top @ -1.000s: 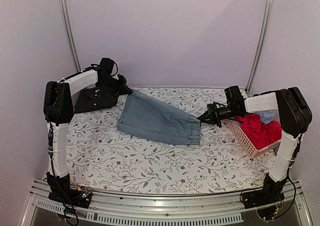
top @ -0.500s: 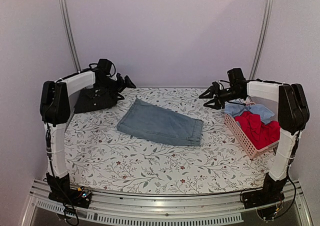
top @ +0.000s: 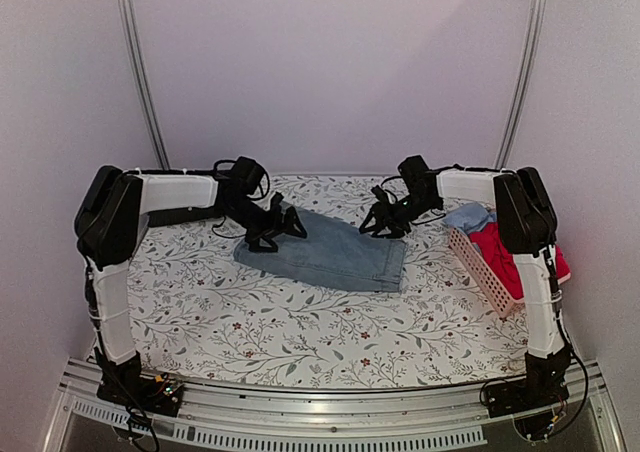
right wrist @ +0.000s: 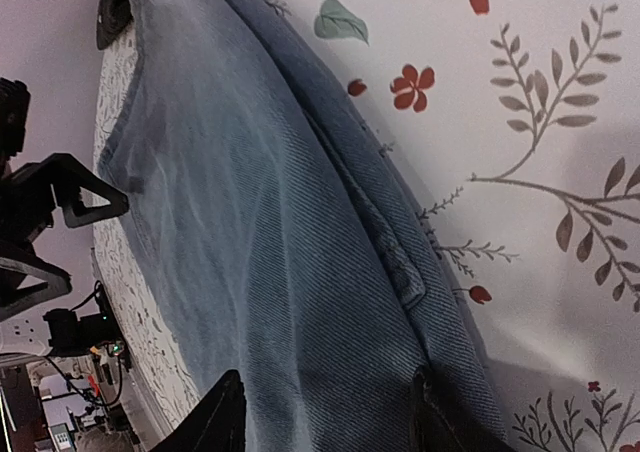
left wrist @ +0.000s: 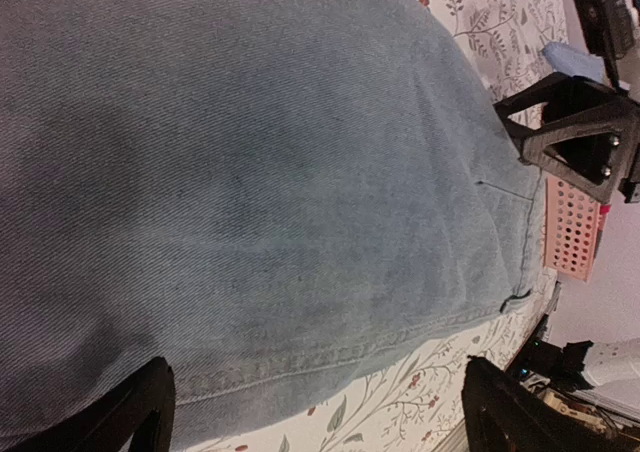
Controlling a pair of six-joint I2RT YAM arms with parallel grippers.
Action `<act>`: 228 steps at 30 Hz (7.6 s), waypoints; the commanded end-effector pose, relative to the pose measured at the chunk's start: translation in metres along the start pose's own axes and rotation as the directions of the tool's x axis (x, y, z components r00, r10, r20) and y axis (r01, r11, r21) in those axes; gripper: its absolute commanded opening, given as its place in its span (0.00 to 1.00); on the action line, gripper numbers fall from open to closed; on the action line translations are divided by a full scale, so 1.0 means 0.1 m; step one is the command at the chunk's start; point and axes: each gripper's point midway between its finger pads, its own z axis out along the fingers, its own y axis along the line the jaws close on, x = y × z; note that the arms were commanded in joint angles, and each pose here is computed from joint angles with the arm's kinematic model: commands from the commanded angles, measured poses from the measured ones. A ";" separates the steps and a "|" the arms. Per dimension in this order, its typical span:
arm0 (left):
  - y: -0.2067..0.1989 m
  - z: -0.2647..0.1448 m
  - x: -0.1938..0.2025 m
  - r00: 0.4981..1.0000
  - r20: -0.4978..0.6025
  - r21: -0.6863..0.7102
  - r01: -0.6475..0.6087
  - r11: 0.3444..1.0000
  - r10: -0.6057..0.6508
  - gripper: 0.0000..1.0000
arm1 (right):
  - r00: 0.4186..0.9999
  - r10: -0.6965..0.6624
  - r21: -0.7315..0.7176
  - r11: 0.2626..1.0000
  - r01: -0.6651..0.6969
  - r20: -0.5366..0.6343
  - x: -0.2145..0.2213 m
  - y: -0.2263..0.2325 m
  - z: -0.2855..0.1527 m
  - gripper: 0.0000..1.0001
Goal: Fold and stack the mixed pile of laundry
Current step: Rotate the rectangle-folded skirt at the center of the board, then pick up the rectangle-folded skirt from the center of the board, then fold the rectangle-folded skirt at the center of the board, then smooth out the square-folded skirt at the center of the board, then move the square-folded skirt to the center of the board.
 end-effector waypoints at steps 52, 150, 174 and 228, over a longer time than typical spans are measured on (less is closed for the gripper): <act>-0.63 0.26 2.35 0.321 -0.276 -0.445 -0.878 0.175 0.906 1.00 | 0.905 -0.120 -0.262 0.965 0.010 -0.408 1.90 1.04 0.96 0.24; -1.17 -0.57 1.06 0.820 0.125 0.227 -0.572 0.788 0.559 1.00 | 0.987 -0.101 -0.348 0.936 0.053 -0.122 1.82 1.57 -0.35 0.57; -0.15 -0.54 -0.06 0.925 0.243 -0.012 -0.297 0.955 0.291 1.00 | 0.990 0.023 -0.221 0.974 -0.054 -0.139 1.24 0.85 0.29 0.55; 0.86 0.15 1.12 0.995 -0.077 -0.065 -0.061 0.996 0.056 0.83 | 0.992 0.031 -0.030 0.999 -0.035 -0.120 1.30 0.67 0.09 0.63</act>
